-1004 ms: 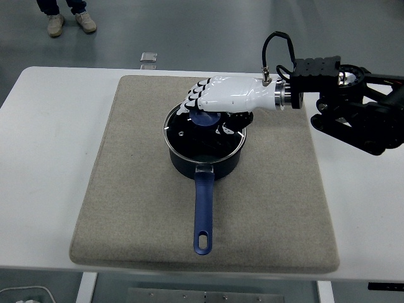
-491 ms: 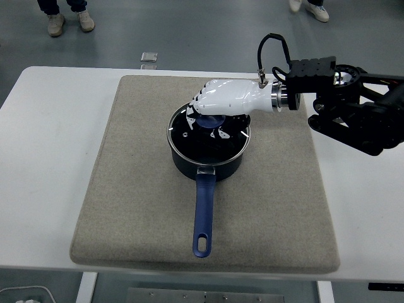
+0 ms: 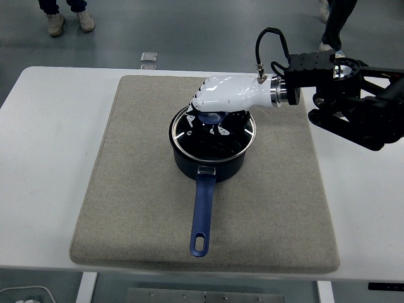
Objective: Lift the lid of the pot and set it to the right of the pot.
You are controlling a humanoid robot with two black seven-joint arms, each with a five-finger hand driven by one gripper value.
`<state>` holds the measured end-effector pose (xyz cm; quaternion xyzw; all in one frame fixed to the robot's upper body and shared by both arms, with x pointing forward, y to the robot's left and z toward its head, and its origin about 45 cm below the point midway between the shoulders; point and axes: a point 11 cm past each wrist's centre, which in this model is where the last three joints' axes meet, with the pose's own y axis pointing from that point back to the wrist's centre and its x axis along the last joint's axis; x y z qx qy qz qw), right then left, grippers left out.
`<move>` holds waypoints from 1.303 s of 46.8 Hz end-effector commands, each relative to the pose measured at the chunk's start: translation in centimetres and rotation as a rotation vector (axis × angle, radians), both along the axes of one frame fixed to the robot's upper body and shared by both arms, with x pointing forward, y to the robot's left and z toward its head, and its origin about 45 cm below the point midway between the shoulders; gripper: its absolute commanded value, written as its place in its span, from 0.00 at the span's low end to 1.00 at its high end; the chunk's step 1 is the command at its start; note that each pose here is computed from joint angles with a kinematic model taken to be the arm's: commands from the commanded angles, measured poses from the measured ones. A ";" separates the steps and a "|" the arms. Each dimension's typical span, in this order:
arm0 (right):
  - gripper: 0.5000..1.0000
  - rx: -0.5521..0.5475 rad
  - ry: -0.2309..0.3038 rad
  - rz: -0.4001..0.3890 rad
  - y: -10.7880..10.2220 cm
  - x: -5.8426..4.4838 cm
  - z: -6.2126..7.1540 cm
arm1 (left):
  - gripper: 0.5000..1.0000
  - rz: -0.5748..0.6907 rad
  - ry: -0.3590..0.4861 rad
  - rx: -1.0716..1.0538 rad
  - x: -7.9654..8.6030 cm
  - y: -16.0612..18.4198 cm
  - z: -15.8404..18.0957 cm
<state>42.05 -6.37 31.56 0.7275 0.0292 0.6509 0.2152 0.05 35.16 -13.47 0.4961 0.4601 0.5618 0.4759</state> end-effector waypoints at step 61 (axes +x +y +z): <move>0.00 0.015 -0.050 0.008 0.7 0.5 2.8 | 1.00 0.000 0.000 0.000 0.0 0.0 0.0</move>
